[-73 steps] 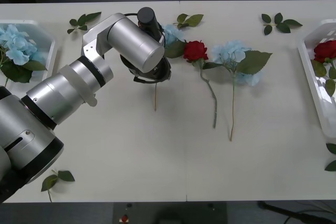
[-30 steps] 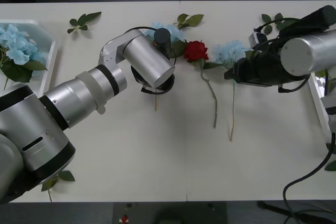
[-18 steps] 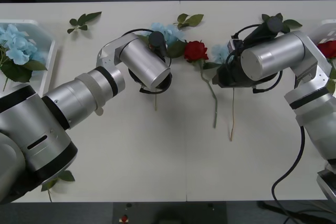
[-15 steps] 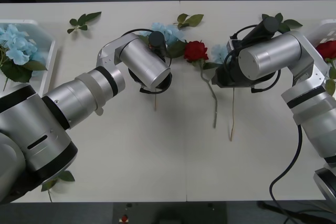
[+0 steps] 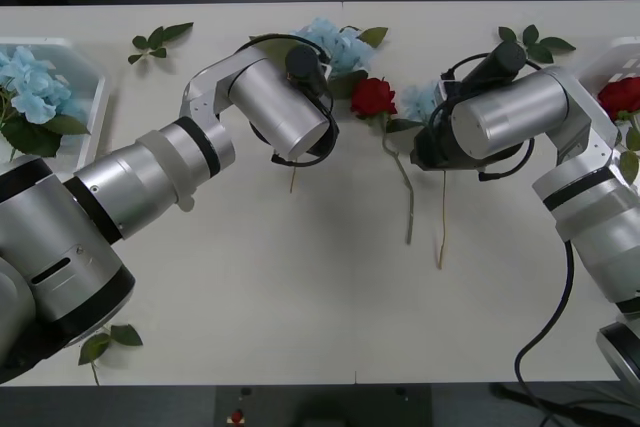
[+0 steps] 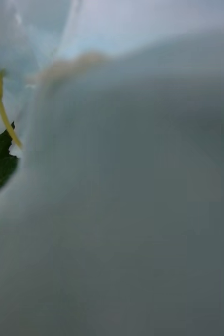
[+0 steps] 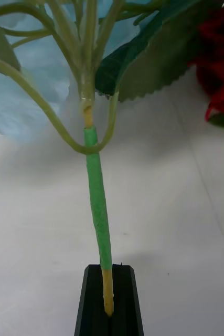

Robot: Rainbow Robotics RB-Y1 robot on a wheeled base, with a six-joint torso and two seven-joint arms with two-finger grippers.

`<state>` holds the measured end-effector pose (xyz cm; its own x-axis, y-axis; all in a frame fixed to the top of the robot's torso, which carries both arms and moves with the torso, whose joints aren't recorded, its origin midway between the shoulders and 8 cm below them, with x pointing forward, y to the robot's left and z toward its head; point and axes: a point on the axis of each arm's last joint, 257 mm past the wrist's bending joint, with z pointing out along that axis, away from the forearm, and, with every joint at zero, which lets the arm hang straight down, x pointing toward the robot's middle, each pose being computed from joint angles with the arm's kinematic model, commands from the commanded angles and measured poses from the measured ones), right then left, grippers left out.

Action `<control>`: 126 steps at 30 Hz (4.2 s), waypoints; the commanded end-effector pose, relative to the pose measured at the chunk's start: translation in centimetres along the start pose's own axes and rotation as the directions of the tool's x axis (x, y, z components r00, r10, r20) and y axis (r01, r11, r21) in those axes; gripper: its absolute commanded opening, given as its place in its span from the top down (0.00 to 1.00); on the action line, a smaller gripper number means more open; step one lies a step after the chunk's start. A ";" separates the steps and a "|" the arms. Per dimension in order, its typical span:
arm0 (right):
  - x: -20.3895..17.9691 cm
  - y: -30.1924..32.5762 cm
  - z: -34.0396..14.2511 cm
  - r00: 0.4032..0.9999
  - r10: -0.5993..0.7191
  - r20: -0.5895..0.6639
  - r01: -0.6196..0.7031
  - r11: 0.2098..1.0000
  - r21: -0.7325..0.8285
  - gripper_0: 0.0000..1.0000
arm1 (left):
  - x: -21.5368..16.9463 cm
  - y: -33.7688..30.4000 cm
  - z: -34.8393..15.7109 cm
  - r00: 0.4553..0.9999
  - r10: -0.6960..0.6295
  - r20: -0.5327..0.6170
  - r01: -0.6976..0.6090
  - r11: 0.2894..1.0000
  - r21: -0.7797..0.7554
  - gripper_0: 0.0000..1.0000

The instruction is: Put the red flowers into the right box and the blue flowers into the left box

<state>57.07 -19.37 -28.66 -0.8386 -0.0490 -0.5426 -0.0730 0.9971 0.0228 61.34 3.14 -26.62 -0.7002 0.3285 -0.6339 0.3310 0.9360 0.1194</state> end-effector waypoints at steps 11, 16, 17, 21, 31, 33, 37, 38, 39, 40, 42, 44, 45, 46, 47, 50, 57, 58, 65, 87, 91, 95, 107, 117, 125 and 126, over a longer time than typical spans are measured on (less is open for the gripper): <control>-2.0 1.1 -0.1 1.000 0.002 0.030 -0.001 1.000 -0.012 0.99 | -5.6 5.8 -6.5 0.986 -0.020 0.163 0.019 1.000 0.006 1.00; -2.3 1.0 -0.3 0.999 0.004 0.035 -0.004 1.000 -0.015 1.00 | -5.3 8.8 -10.0 0.980 -0.080 0.183 0.078 0.997 0.016 1.00; -2.5 0.9 -0.4 0.999 0.004 0.038 -0.004 1.000 -0.017 1.00 | -4.9 9.7 -10.7 0.981 -0.090 0.174 0.090 0.996 0.010 1.00; -3.1 0.1 -1.0 0.999 0.031 0.039 -0.029 0.999 -0.039 1.00 | -3.8 12.6 -13.1 0.978 -0.148 0.150 0.147 0.989 0.015 1.00; -7.4 -0.1 -7.1 0.992 0.096 0.077 -0.062 0.929 -0.365 1.00 | -0.2 23.9 -18.1 0.983 -0.136 0.123 0.137 0.991 0.000 1.00; -8.0 0.6 -8.6 0.991 0.098 0.090 -0.049 0.898 -0.438 1.00 | 0.6 25.8 -19.1 0.984 -0.129 0.123 0.130 0.991 -0.007 1.00; -9.8 3.2 -12.9 0.983 0.096 0.158 0.021 0.792 -0.611 1.00 | 2.7 30.2 -21.5 0.985 -0.114 0.129 0.118 0.993 -0.025 1.00; -9.9 3.9 -13.7 0.981 0.095 0.167 0.035 0.764 -0.644 1.00 | 3.2 31.1 -22.0 0.986 -0.109 0.128 0.114 0.993 -0.034 1.00; -10.1 4.4 -14.2 0.980 0.093 0.176 0.048 0.747 -0.663 1.00 | 3.6 31.8 -22.3 0.986 -0.108 0.125 0.114 0.993 -0.043 1.00; -10.3 5.4 -15.3 0.977 0.089 0.195 0.074 0.711 -0.699 1.00 | 4.1 32.6 -22.9 0.987 -0.106 0.122 0.113 0.992 -0.049 1.00; -10.5 6.9 -16.8 0.972 0.088 0.218 0.108 0.655 -0.748 1.00 | 5.2 33.9 -23.6 0.988 -0.110 0.113 0.117 0.991 -0.060 1.00; -11.0 8.5 -18.3 0.962 0.102 0.254 0.146 0.593 -0.792 1.00 | 6.5 35.2 -24.4 0.989 -0.111 0.099 0.118 0.990 -0.071 1.00; -11.3 9.5 -19.1 0.954 0.110 0.279 0.172 0.561 -0.810 1.00 | 7.3 36.0 -24.9 0.989 -0.114 0.093 0.121 0.989 -0.079 1.00; -11.7 10.5 -20.0 0.947 0.126 0.296 0.190 0.524 -0.830 1.00 | 8.1 37.0 -25.5 0.989 -0.119 0.093 0.127 0.988 -0.089 1.00; -11.8 10.9 -20.4 0.943 0.132 0.305 0.200 0.507 -0.838 1.00 | 8.5 37.3 -25.7 0.989 -0.119 0.091 0.127 0.988 -0.093 1.00; -11.7 13.3 -21.9 0.928 0.137 0.346 0.259 0.431 -0.864 1.00 | 10.9 39.1 -26.5 0.990 -0.123 0.075 0.131 0.985 -0.115 1.00; -10.1 19.3 -24.7 0.907 0.144 0.397 0.354 0.252 -0.901 1.00 | 15.7 42.5 -27.0 0.987 -0.158 0.031 0.161 0.966 -0.201 1.00; -9.9 19.8 -24.9 0.904 0.143 0.402 0.363 0.237 -0.901 1.00 | 16.0 42.8 -26.9 0.987 -0.158 0.029 0.161 0.964 -0.213 1.00; -9.3 25.3 -26.9 0.862 0.196 0.467 0.449 0.130 -0.884 1.00 | 17.7 44.9 -24.6 0.987 -0.158 0.007 0.153 0.944 -0.291 1.00; -7.3 39.6 -29.2 0.858 0.260 0.443 0.444 0.058 -0.894 1.00 | 18.3 47.7 -18.5 0.991 -0.130 0.026 0.130 0.923 -0.361 0.35; -6.6 39.8 -29.5 0.863 0.237 0.446 0.451 0.036 -0.892 1.00 | 17.5 47.7 -18.7 0.992 -0.122 0.036 0.127 0.924 -0.360 0.00; -6.2 39.5 -29.8 0.867 0.226 0.443 0.452 0.014 -0.892 1.00 | 16.4 47.7 -19.1 0.993 -0.103 0.052 0.115 0.927 -0.357 0.00; -6.5 38.9 -29.7 0.865 0.233 0.445 0.453 0.020 -0.891 1.00 | 16.8 42.3 -21.9 0.999 -0.020 -0.032 0.017 0.996 -0.090 0.00; -6.8 38.5 -29.7 0.862 0.240 0.447 0.455 0.023 -0.890 1.00 | 16.2 35.4 -24.7 0.996 0.087 0.022 -0.090 0.970 0.224 0.00; -6.8 38.5 -29.7 0.862 0.240 0.447 0.455 0.023 -0.890 1.00 | 14.0 26.2 -28.0 0.986 0.076 0.149 -0.147 0.819 0.555 0.00; -6.8 38.6 -29.7 0.862 0.239 0.447 0.456 0.023 -0.890 1.00 | 13.9 25.5 -28.3 0.985 0.072 0.159 -0.152 0.802 0.578 0.00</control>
<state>43.98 17.74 -0.96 -0.5604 0.2130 -0.8003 -0.8243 -0.0497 0.5640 42.53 36.77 -12.59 -0.6279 0.3168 -0.7108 0.6661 0.6911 -0.2804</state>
